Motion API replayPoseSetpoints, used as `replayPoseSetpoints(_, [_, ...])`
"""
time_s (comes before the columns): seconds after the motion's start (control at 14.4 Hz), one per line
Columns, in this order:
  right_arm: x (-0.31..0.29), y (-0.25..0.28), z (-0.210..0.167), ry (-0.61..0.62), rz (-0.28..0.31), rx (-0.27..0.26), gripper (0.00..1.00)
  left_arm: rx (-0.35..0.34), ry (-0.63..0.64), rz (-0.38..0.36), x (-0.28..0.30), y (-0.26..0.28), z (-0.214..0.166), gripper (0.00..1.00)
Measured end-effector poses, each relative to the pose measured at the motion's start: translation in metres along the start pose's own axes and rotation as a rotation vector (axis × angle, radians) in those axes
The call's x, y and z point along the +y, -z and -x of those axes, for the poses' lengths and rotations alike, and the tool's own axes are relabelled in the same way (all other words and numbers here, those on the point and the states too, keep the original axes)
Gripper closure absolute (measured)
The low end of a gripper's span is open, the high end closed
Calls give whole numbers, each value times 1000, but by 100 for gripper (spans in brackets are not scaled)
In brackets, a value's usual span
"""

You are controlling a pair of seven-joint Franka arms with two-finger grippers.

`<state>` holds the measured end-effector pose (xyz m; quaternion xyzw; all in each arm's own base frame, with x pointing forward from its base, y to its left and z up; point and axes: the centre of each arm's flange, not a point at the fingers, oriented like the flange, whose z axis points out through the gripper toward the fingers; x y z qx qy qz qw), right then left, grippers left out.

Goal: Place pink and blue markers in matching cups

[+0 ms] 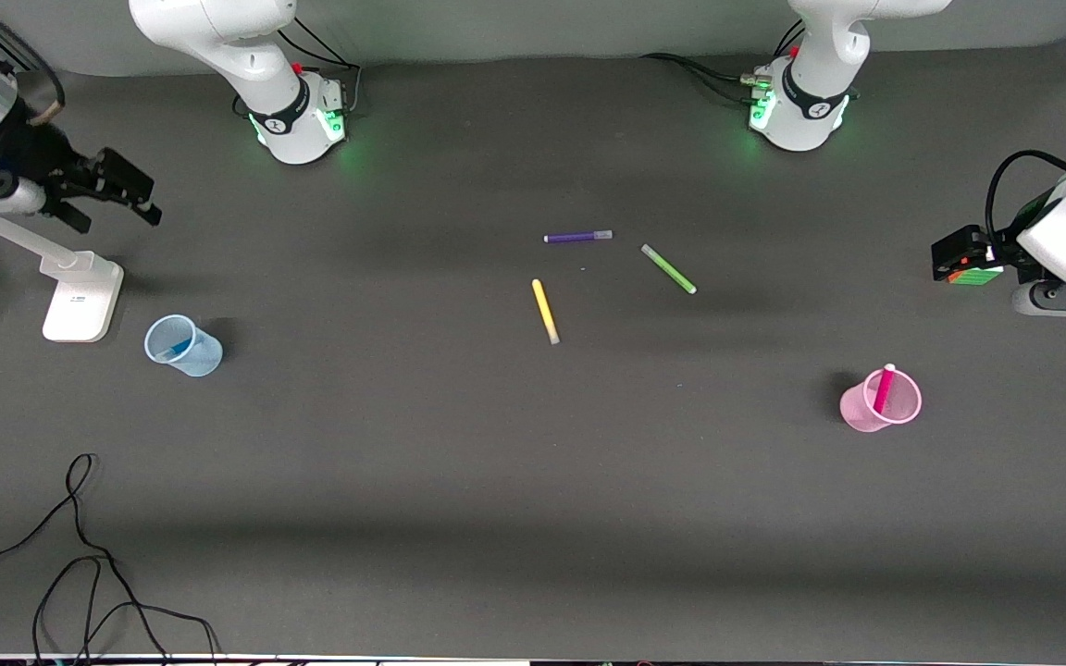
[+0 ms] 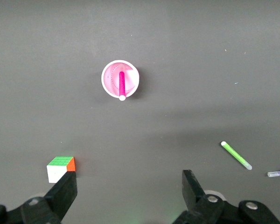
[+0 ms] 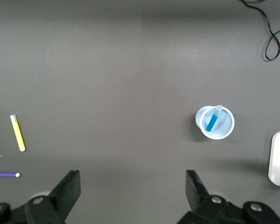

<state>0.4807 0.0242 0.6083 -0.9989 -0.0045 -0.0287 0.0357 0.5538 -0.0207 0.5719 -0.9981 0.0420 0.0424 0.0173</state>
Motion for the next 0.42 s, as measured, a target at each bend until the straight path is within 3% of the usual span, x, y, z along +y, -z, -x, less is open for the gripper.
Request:
replayPoseSetpoints(0.21, [-2,-14,-21,-1,11,-33,0,4,-4,1,8,2,1,0])
replayPoseSetpoints(0.42, [-4,-16,-34,0,17,-34,0,3,-4,1,9,2,1,0])
